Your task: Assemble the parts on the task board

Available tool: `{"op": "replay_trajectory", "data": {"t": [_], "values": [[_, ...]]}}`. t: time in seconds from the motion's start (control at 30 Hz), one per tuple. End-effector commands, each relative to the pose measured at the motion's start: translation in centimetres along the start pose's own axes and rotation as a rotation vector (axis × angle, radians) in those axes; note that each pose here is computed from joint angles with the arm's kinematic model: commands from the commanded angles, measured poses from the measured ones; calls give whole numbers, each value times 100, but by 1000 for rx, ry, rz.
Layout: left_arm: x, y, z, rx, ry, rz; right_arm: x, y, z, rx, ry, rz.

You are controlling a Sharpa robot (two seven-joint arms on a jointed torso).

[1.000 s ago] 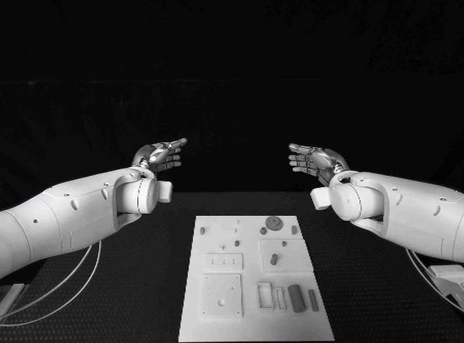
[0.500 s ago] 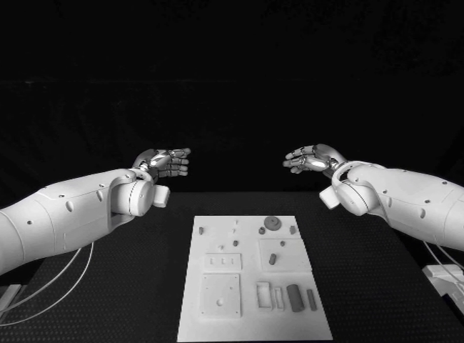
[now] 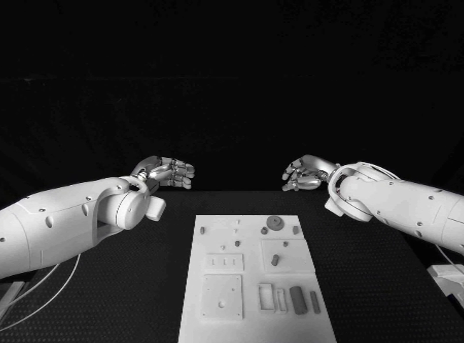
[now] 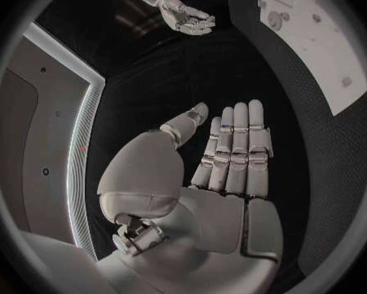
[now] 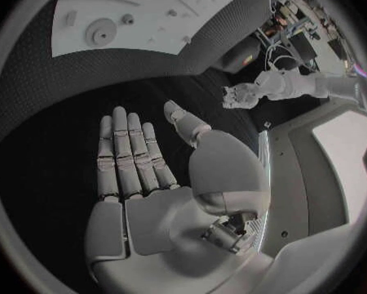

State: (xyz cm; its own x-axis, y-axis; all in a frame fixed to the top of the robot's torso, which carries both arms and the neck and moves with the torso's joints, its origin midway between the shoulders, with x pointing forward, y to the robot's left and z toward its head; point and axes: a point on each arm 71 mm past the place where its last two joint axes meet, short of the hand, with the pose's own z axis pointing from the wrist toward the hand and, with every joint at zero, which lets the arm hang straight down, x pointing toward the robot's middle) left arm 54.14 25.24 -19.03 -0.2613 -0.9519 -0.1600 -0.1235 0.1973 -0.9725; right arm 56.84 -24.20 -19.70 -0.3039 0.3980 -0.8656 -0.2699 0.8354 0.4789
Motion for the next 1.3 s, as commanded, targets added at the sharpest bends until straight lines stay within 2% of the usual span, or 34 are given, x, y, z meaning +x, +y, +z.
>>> {"op": "replay_trajectory", "data": {"t": [0.03, 0.27, 0.47, 0.7, 1.3], "values": [[108, -67, -92, 30, 84, 14, 52, 87, 1, -49, 24, -242], [269, -161, -203, 68, 146, -12, 87, 143, -1, -69, 34, -322], [342, -181, -263, 73, 176, -21, 123, 195, 14, -81, 37, -363], [371, -185, -290, 73, 188, -24, 165, 246, -17, -98, 42, -394], [386, -186, -302, 71, 195, -26, 492, 279, -16, -116, 90, -433]]}}
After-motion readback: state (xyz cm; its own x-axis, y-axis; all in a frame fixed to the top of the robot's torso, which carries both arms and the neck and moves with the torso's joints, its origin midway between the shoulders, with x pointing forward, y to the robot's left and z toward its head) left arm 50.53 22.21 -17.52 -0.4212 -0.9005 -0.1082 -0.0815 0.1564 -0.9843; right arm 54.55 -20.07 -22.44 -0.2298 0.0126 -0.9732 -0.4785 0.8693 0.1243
